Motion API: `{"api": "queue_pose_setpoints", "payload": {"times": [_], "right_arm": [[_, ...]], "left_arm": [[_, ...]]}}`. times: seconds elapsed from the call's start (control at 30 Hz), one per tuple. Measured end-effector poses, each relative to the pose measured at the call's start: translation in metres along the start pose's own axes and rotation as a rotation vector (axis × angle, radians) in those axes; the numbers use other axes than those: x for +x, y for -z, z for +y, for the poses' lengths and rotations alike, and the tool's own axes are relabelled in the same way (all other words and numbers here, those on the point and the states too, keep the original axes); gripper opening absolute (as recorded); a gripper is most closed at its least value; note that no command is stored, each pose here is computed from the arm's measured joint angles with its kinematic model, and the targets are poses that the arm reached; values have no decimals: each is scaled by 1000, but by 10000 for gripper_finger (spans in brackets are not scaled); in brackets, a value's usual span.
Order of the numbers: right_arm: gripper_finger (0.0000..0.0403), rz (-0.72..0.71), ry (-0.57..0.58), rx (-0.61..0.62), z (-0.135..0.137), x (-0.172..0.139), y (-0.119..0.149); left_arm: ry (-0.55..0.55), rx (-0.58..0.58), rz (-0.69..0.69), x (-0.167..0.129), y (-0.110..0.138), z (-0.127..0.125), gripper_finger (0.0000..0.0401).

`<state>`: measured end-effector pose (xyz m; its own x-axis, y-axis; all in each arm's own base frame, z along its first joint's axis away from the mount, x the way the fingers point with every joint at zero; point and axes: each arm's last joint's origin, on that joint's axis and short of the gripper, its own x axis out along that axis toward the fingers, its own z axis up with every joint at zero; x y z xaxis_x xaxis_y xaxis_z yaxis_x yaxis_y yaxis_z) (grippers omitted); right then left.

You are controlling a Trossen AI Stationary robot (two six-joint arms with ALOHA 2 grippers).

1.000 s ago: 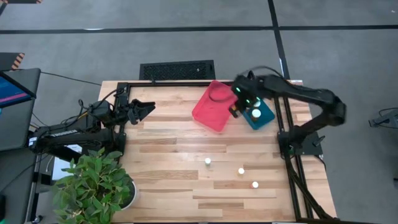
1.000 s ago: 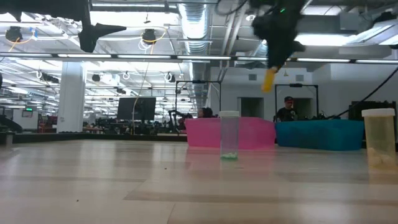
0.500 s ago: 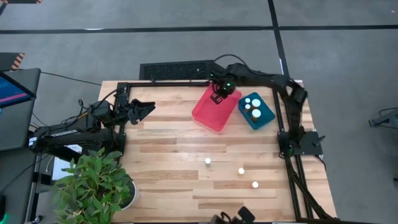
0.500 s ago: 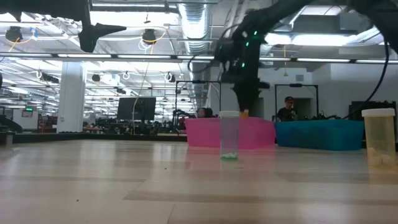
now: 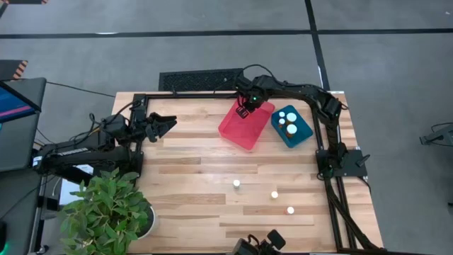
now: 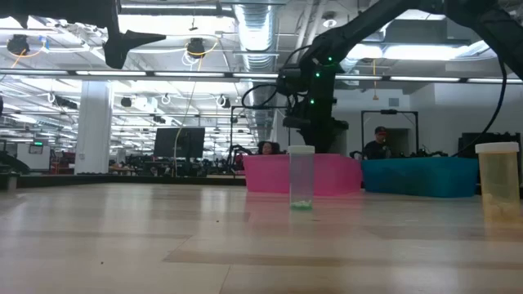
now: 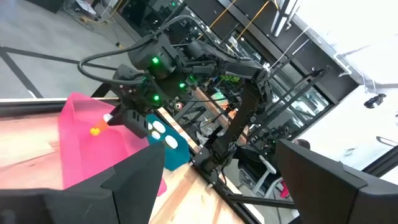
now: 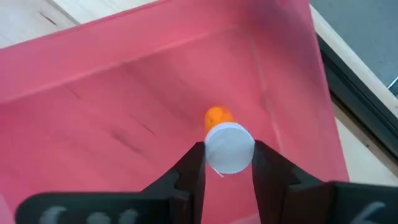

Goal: Pick and place medicine bottles into bin by pill shape (circle, oval)
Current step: Put the small orange tablet bottle into the red bin, then put the yellow tablet bottle into the red bin

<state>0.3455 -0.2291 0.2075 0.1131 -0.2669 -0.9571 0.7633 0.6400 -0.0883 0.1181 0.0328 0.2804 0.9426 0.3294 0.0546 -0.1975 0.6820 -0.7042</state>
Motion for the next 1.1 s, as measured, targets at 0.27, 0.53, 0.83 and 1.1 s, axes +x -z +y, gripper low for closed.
{"api": "queue_pose_setpoints", "payload": {"times": [0.27, 0.53, 0.83, 1.1], "right_arm": [[152, 36, 10, 3, -1, 9, 2], [196, 29, 4, -5, 2, 13, 0], [253, 9, 0, -3, -3, 0, -7], [255, -7, -6, -33, -3, -44, -22]], "left_arm": [[0, 0, 0, 0, 0, 0, 300], [1, 6, 0, 0, 0, 0, 300], [1, 6, 0, 0, 0, 0, 300], [1, 6, 0, 0, 0, 0, 300]]}}
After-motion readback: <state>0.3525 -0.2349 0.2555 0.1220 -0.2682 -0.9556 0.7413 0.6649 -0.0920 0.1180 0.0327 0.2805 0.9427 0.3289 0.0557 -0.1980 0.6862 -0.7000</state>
